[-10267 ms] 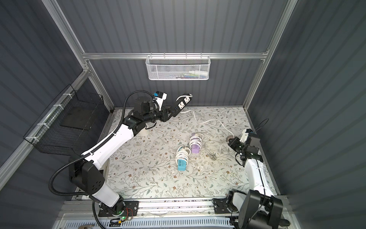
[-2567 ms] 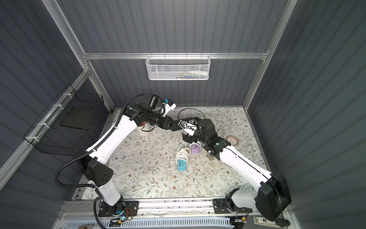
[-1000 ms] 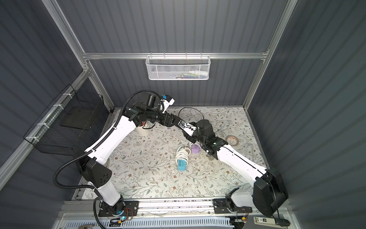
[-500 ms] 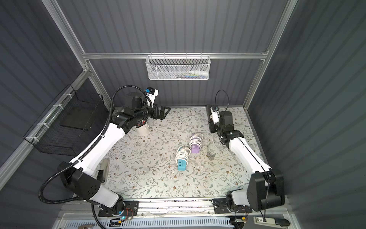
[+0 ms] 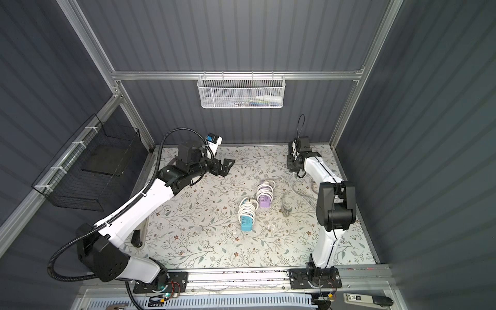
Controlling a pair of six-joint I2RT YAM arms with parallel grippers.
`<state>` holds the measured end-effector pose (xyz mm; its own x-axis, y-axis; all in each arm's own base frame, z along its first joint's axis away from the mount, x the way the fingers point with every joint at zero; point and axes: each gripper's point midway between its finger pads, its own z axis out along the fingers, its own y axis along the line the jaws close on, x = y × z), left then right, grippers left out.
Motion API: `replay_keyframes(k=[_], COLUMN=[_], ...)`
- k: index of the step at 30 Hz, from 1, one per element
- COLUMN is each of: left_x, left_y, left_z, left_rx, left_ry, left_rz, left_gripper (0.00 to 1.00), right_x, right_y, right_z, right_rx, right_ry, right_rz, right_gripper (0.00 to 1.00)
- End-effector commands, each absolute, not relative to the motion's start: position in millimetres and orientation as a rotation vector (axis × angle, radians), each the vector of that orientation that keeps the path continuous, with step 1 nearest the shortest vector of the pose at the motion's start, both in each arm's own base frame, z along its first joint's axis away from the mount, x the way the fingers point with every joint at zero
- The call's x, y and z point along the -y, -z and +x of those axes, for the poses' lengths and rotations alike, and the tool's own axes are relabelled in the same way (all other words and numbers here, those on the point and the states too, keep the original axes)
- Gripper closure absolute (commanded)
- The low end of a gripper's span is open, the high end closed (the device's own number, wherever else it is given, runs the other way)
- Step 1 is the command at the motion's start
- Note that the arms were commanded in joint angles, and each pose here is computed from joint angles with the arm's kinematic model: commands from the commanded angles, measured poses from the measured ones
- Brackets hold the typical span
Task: Unwrap the cord wrapped around the power strip
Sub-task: Place the power strip at the center of the board.
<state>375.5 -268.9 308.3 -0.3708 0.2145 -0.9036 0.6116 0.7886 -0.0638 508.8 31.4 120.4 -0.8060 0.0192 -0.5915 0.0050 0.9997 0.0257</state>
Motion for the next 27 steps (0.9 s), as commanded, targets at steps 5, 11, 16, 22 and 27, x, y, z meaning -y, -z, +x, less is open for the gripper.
replay_keyframes(k=[5, 11, 16, 22, 27], left_x=[261, 263, 263, 264, 268], left_y=[-300, -299, -297, -297, -291], left_z=[386, 387, 389, 388, 387], left_rx=[-1.953, -1.977, -1.982, -1.987, -2.012], left_ry=[0.392, 0.405, 0.406, 0.413, 0.421], left_rz=[0.611, 0.594, 0.581, 0.581, 0.596], left_gripper=[0.0, 0.0, 0.0, 0.0, 0.0], right_x=[-12, 2, 6, 8, 9], right_y=[-96, -77, -66, -54, -46], right_z=[494, 496, 515, 540, 550], right_rx=[-2.664, -2.724, -2.749, -2.791, -2.806], right_ry=[-0.006, 0.015, 0.031, 0.04, 0.046], right_rz=[0.149, 0.213, 0.232, 0.255, 0.27], right_gripper=[1.0, 1.0, 1.0, 1.0, 0.95])
